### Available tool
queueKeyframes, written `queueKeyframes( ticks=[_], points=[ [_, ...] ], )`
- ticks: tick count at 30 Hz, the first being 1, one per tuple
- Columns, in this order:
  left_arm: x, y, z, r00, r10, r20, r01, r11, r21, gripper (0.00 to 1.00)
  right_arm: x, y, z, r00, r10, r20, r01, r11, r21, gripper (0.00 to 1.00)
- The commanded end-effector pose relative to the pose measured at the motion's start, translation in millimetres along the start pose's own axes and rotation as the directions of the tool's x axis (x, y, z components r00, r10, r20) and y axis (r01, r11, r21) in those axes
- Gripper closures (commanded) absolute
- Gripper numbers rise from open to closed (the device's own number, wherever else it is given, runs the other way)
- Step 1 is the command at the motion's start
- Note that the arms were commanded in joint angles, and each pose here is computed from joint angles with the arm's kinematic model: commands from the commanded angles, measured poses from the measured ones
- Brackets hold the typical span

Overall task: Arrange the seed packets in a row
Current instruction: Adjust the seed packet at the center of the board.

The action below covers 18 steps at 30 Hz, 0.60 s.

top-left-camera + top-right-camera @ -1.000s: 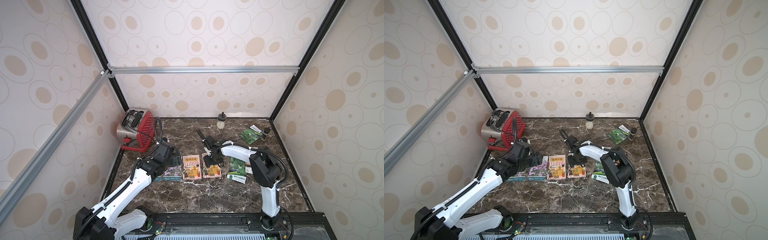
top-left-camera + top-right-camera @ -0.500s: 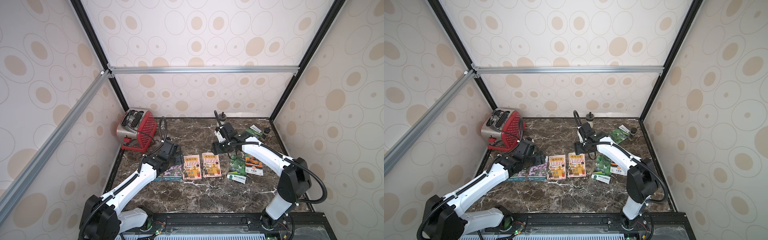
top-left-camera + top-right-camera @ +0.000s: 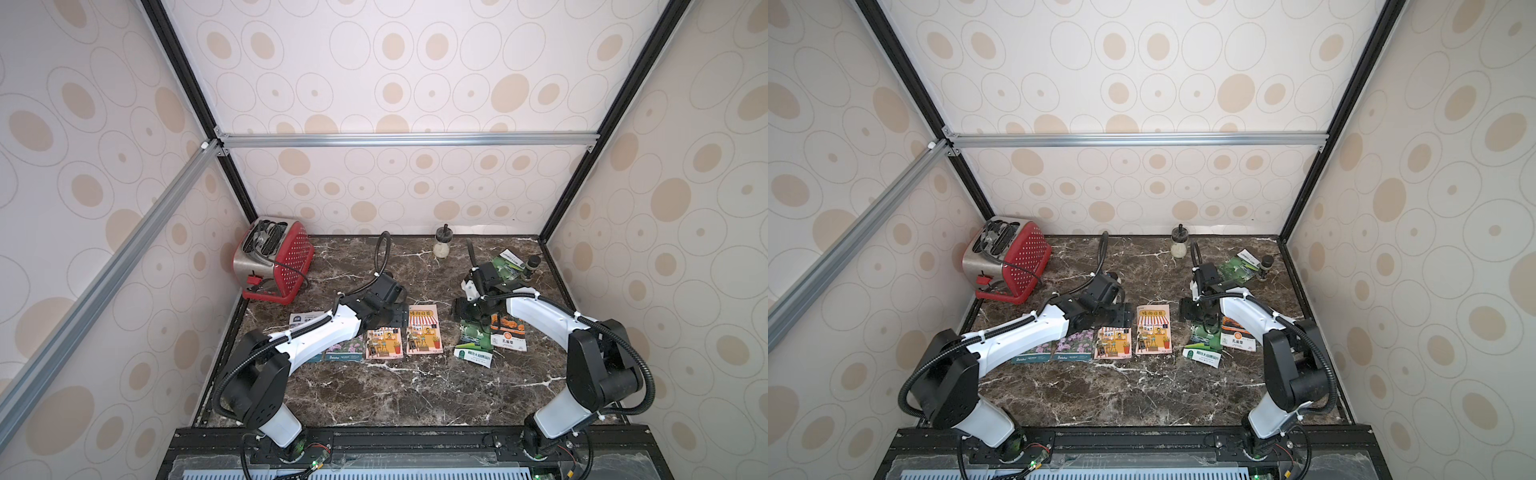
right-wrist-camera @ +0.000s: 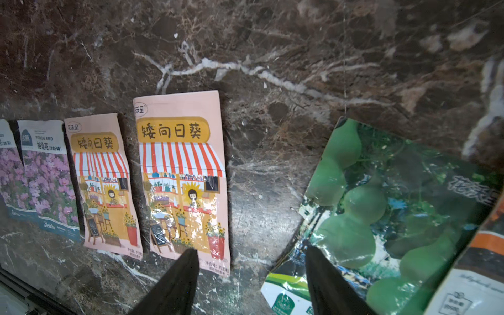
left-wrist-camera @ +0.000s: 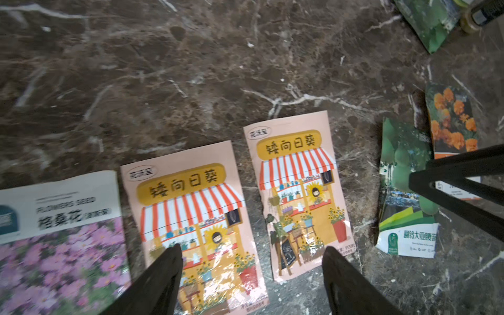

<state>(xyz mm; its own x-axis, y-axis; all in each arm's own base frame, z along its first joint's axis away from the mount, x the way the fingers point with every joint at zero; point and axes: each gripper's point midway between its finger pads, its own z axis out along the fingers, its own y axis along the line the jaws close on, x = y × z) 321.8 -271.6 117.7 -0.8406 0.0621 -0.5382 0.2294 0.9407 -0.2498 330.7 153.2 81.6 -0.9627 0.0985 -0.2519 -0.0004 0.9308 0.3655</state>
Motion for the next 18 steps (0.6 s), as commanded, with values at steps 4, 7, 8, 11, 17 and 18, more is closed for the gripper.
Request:
queueKeyframes(
  ticks=[4, 7, 8, 11, 17, 18],
  points=[
    [-16, -46, 10, 0.998, 0.062, 0.025, -0.065, 0.989, 0.132, 0.19, -15, -8, -15, 0.995, 0.079, 0.067, -0.074, 0.994, -0.078, 0.35],
    [-17, -46, 5, 0.997, 0.076, 0.032, -0.079, 0.988, 0.13, 0.18, -21, -4, -15, 0.994, 0.079, 0.08, -0.071, 0.993, -0.097, 0.35],
    [-19, -42, 1, 0.996, 0.086, 0.04, -0.09, 0.99, 0.113, 0.17, -23, -1, -15, 0.994, 0.078, 0.08, -0.069, 0.991, -0.111, 0.35],
    [-26, -21, -23, 0.993, 0.11, 0.045, -0.112, 0.993, 0.045, 0.16, -29, 9, -15, 0.994, 0.078, 0.072, -0.066, 0.985, -0.157, 0.36],
    [-41, 52, -77, 0.991, -0.051, 0.122, 0.053, 0.998, -0.015, 0.14, -40, 19, -27, 0.991, 0.036, 0.127, -0.012, 0.982, -0.188, 0.36],
    [-42, 58, -84, 0.99, -0.056, 0.129, 0.06, 0.998, -0.029, 0.14, -39, 19, -28, 0.99, 0.036, 0.133, -0.01, 0.982, -0.19, 0.36]
  ],
)
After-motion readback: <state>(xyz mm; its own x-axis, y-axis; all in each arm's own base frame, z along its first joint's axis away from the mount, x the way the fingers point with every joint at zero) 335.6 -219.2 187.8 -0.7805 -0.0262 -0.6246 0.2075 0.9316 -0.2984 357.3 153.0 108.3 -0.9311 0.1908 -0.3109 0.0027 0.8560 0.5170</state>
